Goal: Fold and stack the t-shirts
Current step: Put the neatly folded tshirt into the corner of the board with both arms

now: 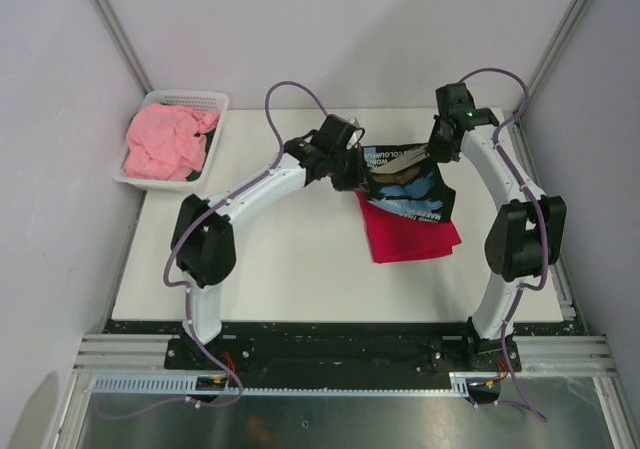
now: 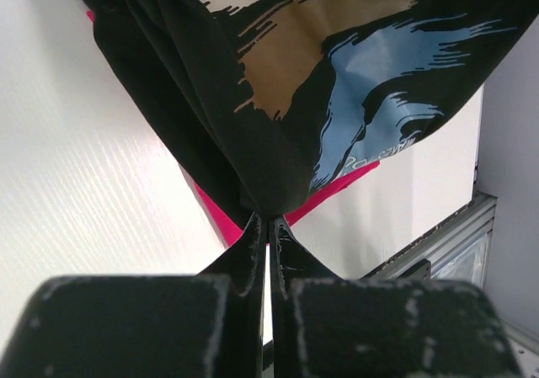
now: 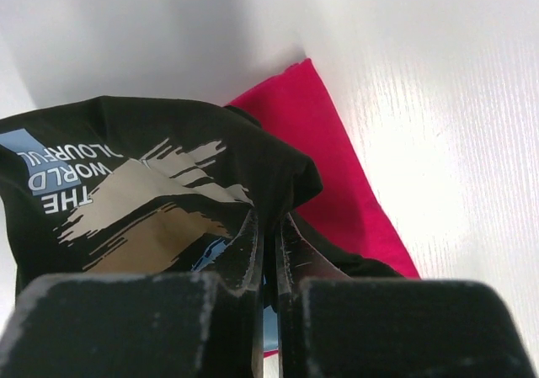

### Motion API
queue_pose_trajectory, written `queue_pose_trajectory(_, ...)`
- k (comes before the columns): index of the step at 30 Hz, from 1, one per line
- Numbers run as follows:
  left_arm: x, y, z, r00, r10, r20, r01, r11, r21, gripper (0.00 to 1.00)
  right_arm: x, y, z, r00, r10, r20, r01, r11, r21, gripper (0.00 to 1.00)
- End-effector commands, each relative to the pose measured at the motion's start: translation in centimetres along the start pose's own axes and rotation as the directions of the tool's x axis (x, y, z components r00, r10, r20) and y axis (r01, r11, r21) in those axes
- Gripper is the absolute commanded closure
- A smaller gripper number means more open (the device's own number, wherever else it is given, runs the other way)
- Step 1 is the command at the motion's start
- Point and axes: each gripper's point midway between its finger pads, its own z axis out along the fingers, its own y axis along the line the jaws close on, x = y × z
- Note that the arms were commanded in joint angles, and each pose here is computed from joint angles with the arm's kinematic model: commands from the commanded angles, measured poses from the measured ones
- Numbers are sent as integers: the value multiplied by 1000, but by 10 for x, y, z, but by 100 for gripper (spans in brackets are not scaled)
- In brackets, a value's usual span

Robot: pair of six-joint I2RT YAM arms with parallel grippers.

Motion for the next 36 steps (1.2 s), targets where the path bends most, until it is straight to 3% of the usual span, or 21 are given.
queue_pose_trajectory(1,19,-12,-3,1000,10,-23,-9,1000,20,100,-16,-3,-19,997,12,81,-10,1000,-25,100)
queue_pose_trajectory(8,53,-9,6,996,32,-81,-32,999,5,100,-8,-13,-10,998,6,63,-8,1000,21,100)
queue_pose_trajectory(36,108,2,2,987,49,-154,-49,999,-1,100,3,-27,-8,999,-9,35,6,996,86,100)
